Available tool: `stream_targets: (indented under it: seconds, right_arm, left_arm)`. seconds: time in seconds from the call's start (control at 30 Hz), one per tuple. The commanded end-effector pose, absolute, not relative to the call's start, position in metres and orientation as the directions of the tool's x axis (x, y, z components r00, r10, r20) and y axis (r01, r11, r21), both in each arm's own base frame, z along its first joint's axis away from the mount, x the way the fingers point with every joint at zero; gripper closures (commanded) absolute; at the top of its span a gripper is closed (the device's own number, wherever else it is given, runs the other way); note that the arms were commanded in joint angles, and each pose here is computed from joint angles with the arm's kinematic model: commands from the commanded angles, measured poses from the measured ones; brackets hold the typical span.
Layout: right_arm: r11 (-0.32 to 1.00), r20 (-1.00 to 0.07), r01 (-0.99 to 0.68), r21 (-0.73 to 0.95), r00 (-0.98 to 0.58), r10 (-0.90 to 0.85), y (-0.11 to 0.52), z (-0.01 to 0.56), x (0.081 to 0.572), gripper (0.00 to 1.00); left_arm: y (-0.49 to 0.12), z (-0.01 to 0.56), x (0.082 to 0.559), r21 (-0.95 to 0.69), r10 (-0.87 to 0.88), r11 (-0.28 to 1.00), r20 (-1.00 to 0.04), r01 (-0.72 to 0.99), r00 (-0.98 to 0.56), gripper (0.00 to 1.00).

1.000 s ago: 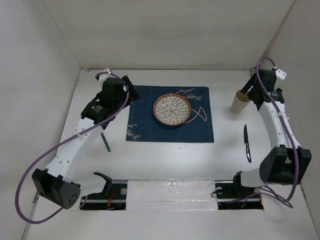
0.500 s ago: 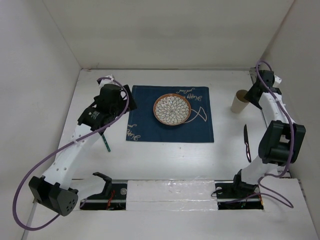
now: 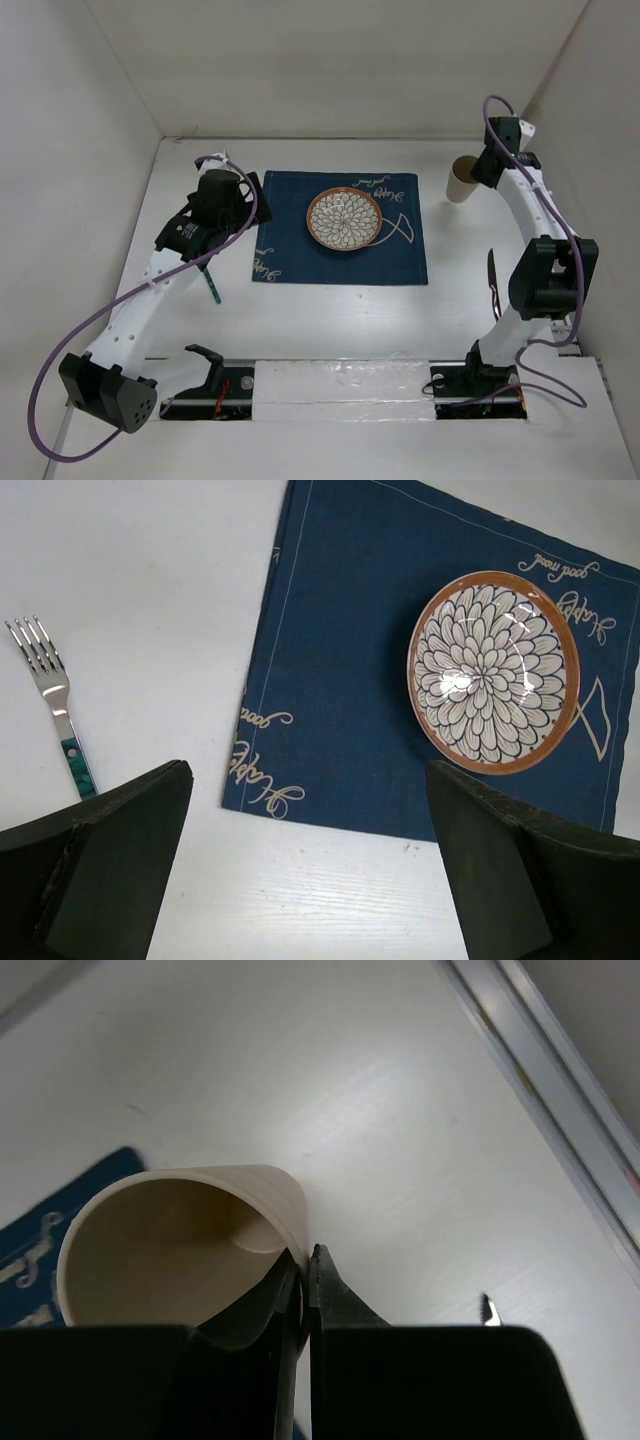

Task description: Set the dinner table for one person

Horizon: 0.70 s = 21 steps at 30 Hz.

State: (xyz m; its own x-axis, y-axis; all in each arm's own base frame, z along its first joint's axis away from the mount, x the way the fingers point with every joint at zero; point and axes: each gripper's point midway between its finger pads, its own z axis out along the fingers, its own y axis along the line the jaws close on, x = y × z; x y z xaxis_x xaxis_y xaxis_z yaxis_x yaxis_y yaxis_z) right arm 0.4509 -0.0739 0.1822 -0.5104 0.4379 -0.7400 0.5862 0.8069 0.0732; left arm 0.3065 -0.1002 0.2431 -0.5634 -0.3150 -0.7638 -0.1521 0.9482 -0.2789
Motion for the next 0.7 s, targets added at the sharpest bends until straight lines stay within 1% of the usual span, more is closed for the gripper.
stream_targets:
  seconds: [0.0, 0.13, 0.23, 0.37, 0.67]
  right_arm:
    - [0.844, -0.789, 0.533, 0.069, -0.488, 0.373, -0.047, 0.213, 0.474, 1.0]
    - [0.893, -0.782, 0.447, 0.06, -0.535, 0.32, -0.009, 0.215, 0.504, 1.0]
    - [0.917, -0.757, 0.394, 0.057, -0.582, 0.297, 0.017, 0.209, 0.514, 1.0]
    - [0.934, -0.749, 0.353, 0.057, -0.603, 0.274, 0.042, 0.201, 0.535, 1.0]
    - [0.956, -0.731, 0.285, 0.067, -0.638, 0.241, 0.075, 0.183, 0.555, 1.0]
  left_arm:
    - [-0.099, 0.254, 0.305, -0.298, -0.319, 0.946, -0.789, -0.128, -0.524, 0.0]
    - [-0.099, 0.254, 0.305, -0.298, -0.319, 0.946, -0.789, -0.128, -0.524, 0.0]
    - [-0.099, 0.254, 0.305, -0.298, -0.319, 0.946, -0.789, -0.128, -0.524, 0.0]
    - [-0.098, 0.257, 0.304, -0.302, -0.322, 0.945, -0.793, -0.125, -0.518, 0.0]
    - [-0.098, 0.257, 0.304, -0.302, -0.322, 0.945, -0.793, -0.125, -0.518, 0.0]
